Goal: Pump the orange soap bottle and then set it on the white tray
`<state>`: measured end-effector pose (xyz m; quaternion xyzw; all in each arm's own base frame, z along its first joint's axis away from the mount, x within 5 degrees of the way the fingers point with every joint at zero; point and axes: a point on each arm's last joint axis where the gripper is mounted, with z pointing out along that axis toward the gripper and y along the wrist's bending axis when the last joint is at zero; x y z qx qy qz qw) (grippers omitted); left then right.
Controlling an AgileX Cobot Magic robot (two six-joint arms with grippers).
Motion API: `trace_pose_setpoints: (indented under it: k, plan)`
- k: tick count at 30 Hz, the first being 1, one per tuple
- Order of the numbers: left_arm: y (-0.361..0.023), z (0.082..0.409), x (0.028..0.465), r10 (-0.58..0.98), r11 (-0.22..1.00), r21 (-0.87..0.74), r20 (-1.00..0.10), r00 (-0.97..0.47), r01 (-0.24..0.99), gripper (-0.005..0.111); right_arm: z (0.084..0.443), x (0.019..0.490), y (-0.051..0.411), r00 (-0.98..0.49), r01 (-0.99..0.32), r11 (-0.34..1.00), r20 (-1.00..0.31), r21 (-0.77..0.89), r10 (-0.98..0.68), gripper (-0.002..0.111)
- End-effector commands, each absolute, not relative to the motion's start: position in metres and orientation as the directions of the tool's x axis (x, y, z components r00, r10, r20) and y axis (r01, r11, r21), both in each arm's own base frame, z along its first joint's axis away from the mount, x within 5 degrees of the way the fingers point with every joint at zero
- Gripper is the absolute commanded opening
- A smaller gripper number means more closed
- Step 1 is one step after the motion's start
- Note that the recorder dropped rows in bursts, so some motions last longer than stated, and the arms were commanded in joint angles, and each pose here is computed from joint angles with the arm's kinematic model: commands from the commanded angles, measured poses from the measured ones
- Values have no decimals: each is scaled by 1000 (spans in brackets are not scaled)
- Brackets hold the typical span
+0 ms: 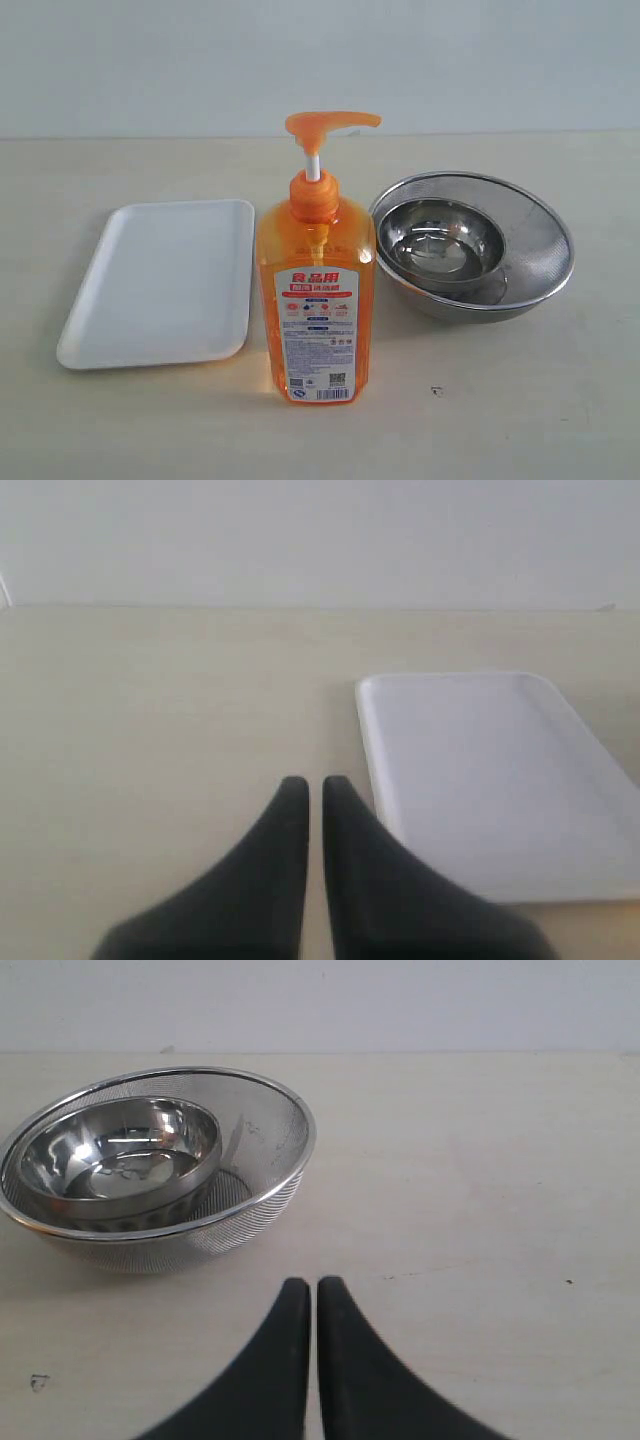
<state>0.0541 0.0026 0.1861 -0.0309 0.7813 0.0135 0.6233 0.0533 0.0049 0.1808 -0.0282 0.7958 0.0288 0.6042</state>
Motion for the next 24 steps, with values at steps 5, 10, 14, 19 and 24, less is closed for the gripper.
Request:
trace_pose_setpoints:
  k: [5, 10, 14, 19, 24]
  plan:
    - [2, 185, 54, -43, 998, -31, -974, -222, -60, 5, 182, 53, 5, -250, -78, 997, -968, 7, -13, 0]
    - [2, 185, 54, -43, 998, -31, -974, -222, -60, 5, 182, 53, 5, -250, -78, 997, -968, 7, -13, 0]
    - [2, 185, 54, -41, 998, -28, -975, -220, -60, 5, 181, 53, 5, -261, -78, 997, -965, 7, -14, 0]
    - [4, 187, 55, 6, 998, 19, -980, -201, -64, 5, 182, 53, 5, -258, -78, 997, -966, 7, -14, 0]
    - [4, 194, 56, 27, 997, 35, -992, -121, -68, 5, 182, 53, 5, -258, -78, 997, -966, 7, -14, 0]
